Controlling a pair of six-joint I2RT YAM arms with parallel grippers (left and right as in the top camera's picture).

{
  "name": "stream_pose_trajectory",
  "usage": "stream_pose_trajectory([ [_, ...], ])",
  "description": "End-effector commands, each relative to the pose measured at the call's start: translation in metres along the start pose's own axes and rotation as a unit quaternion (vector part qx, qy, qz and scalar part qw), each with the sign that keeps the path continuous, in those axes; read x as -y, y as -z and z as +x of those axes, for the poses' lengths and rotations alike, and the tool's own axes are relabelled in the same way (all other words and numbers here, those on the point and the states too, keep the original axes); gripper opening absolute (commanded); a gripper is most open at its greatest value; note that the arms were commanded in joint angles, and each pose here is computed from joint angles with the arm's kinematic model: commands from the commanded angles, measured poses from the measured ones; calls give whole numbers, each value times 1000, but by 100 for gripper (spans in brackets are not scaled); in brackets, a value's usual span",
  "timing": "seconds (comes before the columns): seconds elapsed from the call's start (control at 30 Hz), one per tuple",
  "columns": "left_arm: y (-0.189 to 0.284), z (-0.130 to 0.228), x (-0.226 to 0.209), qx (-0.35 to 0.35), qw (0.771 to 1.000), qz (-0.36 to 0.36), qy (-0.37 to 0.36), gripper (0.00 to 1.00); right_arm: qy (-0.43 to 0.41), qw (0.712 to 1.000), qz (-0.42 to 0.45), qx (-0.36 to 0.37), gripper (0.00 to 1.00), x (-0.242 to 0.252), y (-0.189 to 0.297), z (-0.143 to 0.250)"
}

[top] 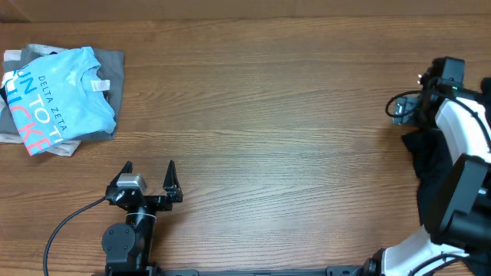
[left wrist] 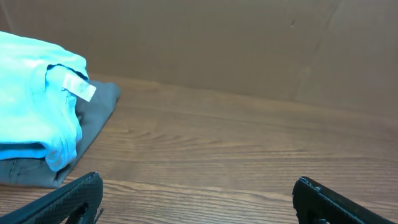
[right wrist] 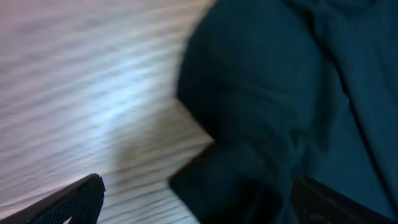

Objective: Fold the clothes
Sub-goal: 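Reach the right gripper to the black T-shirt and grasp it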

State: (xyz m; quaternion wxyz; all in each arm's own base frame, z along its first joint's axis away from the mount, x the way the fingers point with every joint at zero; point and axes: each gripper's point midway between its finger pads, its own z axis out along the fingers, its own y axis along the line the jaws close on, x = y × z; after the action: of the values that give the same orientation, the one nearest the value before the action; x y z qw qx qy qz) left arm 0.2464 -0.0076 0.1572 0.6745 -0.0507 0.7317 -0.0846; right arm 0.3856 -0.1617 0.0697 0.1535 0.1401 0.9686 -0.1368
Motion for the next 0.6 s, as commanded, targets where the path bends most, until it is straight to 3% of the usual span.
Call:
stream_pose_trajectory([
  [0.0, 0, 0, 0, 2, 1000, -2, -4, 100, 32, 999, 2, 7, 100, 11, -4, -10],
  [0.23, 0, 0, 0, 2, 1000, -2, -4, 100, 46, 999, 5, 29, 100, 11, -6, -22],
  [0.57, 0, 0, 0, 2, 1000, -2, -4, 100, 57, 998, -2, -19, 97, 0, -46, -2],
])
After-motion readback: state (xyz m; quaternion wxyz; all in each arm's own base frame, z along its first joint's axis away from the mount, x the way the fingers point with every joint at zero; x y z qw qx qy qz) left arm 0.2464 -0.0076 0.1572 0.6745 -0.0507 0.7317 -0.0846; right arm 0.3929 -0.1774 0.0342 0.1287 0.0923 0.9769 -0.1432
